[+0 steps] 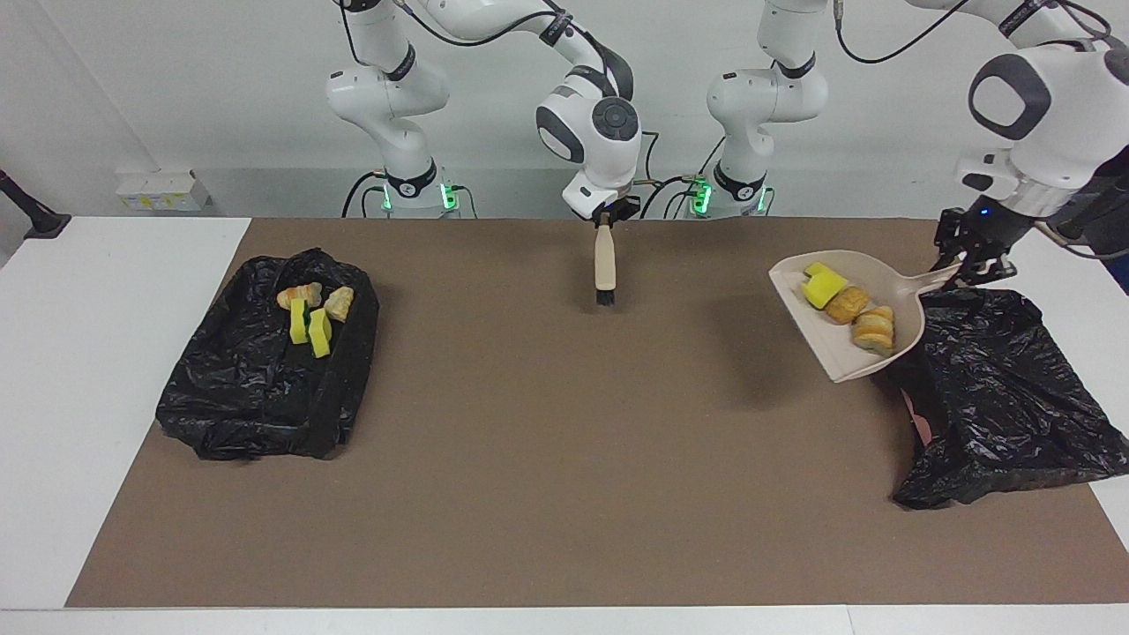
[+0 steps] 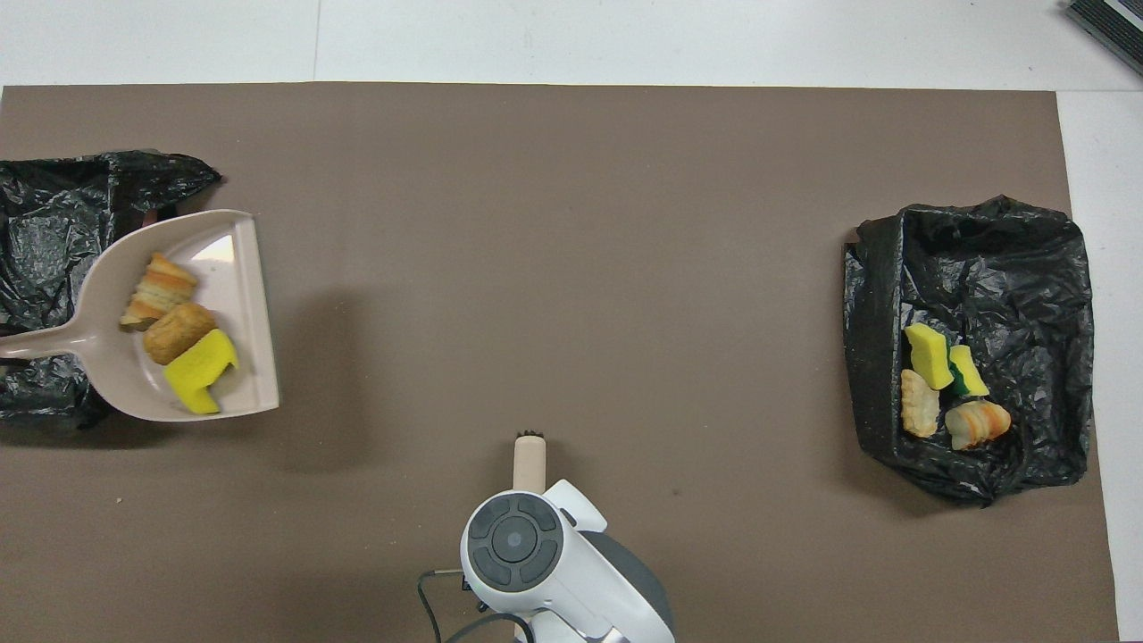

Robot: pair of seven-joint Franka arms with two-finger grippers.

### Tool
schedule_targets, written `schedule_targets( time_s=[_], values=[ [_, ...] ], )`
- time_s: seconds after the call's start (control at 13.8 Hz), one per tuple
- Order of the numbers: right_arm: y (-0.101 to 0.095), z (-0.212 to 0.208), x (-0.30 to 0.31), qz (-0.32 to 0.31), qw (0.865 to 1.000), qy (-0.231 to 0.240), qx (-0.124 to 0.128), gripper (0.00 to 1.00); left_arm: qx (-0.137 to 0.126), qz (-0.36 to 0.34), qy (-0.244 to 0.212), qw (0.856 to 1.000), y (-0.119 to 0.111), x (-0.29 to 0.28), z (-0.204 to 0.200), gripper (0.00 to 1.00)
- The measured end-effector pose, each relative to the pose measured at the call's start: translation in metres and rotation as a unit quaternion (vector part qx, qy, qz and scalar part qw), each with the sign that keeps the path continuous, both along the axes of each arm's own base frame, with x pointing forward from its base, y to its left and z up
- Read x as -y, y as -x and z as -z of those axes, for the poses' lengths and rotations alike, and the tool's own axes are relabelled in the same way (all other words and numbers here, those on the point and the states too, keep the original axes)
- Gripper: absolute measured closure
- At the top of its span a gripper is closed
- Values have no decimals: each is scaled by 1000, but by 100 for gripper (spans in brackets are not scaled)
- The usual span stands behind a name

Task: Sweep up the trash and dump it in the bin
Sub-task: 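Tip the dustpan over the black bag nearest the left gripper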

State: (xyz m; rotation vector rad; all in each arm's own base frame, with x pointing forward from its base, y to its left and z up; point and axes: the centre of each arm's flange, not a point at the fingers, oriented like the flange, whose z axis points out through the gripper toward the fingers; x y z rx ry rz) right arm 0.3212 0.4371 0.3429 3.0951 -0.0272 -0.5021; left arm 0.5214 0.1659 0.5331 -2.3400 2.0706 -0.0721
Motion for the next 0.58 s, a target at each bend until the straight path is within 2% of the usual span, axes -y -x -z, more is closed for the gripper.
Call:
schedule_targets(
  time_s=[0.22, 0.29, 0.43, 0.51, 0.58],
  values=[
    [0, 15, 4, -7, 1000, 12, -7, 74, 31, -10, -24, 999, 5, -69, -21, 69],
    [0, 18, 5, -8, 1000, 14, -9, 74, 36, 0, -50, 998, 3, -87, -27, 69],
    [0, 22, 5, -11, 1000, 14, -10, 74, 27, 26, -153, 987, -11, -110, -36, 69],
    [-1, 23, 5, -12, 1000, 14, -11, 74, 26, 39, -190, 981, -19, -112, -38, 69],
    [-1, 24, 5, -14, 1000, 13, -13, 67, 23, 49, -215, 975, -26, -112, -38, 69]
  ],
)
